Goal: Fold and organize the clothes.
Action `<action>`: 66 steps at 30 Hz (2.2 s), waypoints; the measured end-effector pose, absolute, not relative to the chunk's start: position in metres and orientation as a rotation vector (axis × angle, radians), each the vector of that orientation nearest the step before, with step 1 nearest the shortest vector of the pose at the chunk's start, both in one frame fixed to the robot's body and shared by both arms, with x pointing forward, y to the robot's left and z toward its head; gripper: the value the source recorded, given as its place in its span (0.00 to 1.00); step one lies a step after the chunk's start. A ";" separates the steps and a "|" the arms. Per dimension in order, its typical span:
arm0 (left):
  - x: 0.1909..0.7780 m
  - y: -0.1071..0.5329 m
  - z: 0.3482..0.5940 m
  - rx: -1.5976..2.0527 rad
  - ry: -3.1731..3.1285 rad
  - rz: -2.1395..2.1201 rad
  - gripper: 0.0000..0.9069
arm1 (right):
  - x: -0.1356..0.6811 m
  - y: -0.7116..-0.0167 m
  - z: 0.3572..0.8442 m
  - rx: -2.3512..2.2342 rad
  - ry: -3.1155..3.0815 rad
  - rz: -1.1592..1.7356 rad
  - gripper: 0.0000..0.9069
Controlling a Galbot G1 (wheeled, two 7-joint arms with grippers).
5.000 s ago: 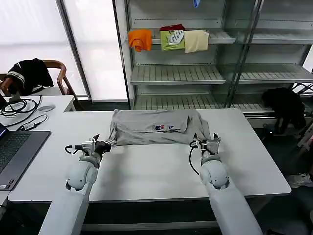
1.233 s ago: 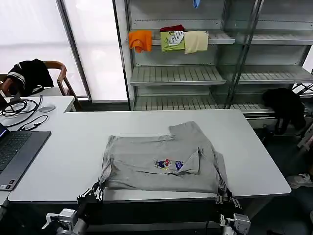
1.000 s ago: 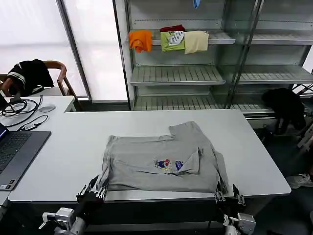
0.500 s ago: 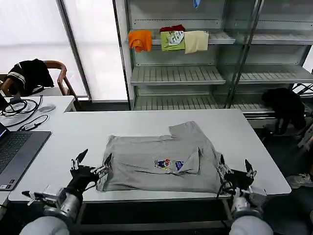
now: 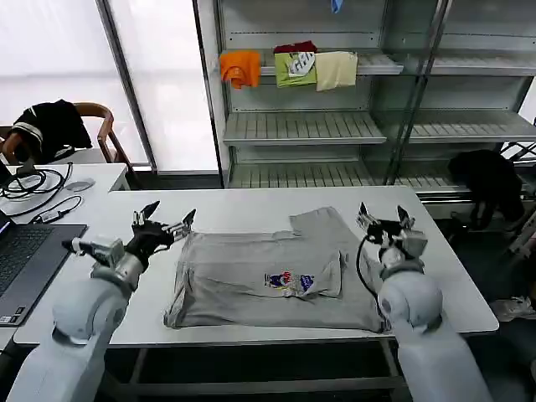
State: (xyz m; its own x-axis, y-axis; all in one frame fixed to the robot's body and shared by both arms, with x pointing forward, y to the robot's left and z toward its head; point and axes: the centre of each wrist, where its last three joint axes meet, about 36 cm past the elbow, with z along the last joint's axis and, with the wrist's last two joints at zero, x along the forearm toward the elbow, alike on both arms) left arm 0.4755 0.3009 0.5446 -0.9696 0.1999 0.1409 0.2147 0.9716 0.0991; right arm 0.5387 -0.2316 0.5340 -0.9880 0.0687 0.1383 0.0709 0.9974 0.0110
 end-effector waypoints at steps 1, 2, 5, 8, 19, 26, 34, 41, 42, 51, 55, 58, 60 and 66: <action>0.484 0.302 0.544 -0.310 -2.986 -0.167 1.00 | 0.551 -0.230 0.535 -0.089 -2.994 -0.024 1.00; 0.492 0.302 0.542 -0.313 -2.976 -0.159 1.00 | 0.563 -0.229 0.535 -0.075 -2.986 -0.023 1.00; 0.515 0.302 0.535 -0.307 -2.950 -0.149 1.00 | 0.598 -0.227 0.533 -0.050 -2.948 -0.025 1.00; 0.535 0.301 0.525 -0.297 -2.914 -0.143 1.00 | 0.630 -0.225 0.529 -0.047 -2.906 -0.022 1.00; 0.575 0.304 0.472 -0.224 -2.768 -0.118 1.00 | 0.689 -0.207 0.488 -0.016 -2.767 0.008 1.00; 0.579 0.307 0.452 -0.205 -2.709 -0.142 1.00 | 0.701 -0.199 0.466 -0.010 -2.710 0.039 1.00; 0.578 0.305 0.438 -0.207 -2.672 -0.159 1.00 | 0.704 -0.188 0.446 -0.002 -2.660 0.064 1.00; 0.575 0.309 0.429 -0.196 -2.649 -0.168 1.00 | 0.705 -0.182 0.438 0.000 -2.641 0.079 1.00; 0.575 0.310 0.428 -0.194 -2.646 -0.170 1.00 | 0.704 -0.181 0.437 0.000 -2.639 0.081 1.00; 0.571 0.310 0.422 -0.196 -2.634 -0.173 0.90 | 0.701 -0.180 0.430 -0.014 -2.618 0.098 1.00; 0.569 0.306 0.421 -0.211 -2.634 -0.171 0.56 | 0.698 -0.183 0.428 -0.023 -2.608 0.104 1.00; 0.568 0.303 0.421 -0.223 -2.633 -0.171 0.06 | 0.696 -0.184 0.427 -0.027 -2.603 0.107 0.63; 0.568 0.301 0.420 -0.229 -2.631 -0.170 0.02 | 0.694 -0.183 0.426 -0.030 -2.601 0.109 0.12; 0.567 0.298 0.418 -0.243 -2.627 -0.168 0.02 | 0.689 -0.183 0.423 -0.039 -2.601 0.108 0.00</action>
State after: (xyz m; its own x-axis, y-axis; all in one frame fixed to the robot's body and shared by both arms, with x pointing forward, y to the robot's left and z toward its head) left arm 0.5669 0.2983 0.4180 -0.8627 0.1413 0.4856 0.2021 0.9765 0.0748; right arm 0.6889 -0.1833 0.4228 -0.8583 0.0492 0.5107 0.0065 0.9964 -0.0850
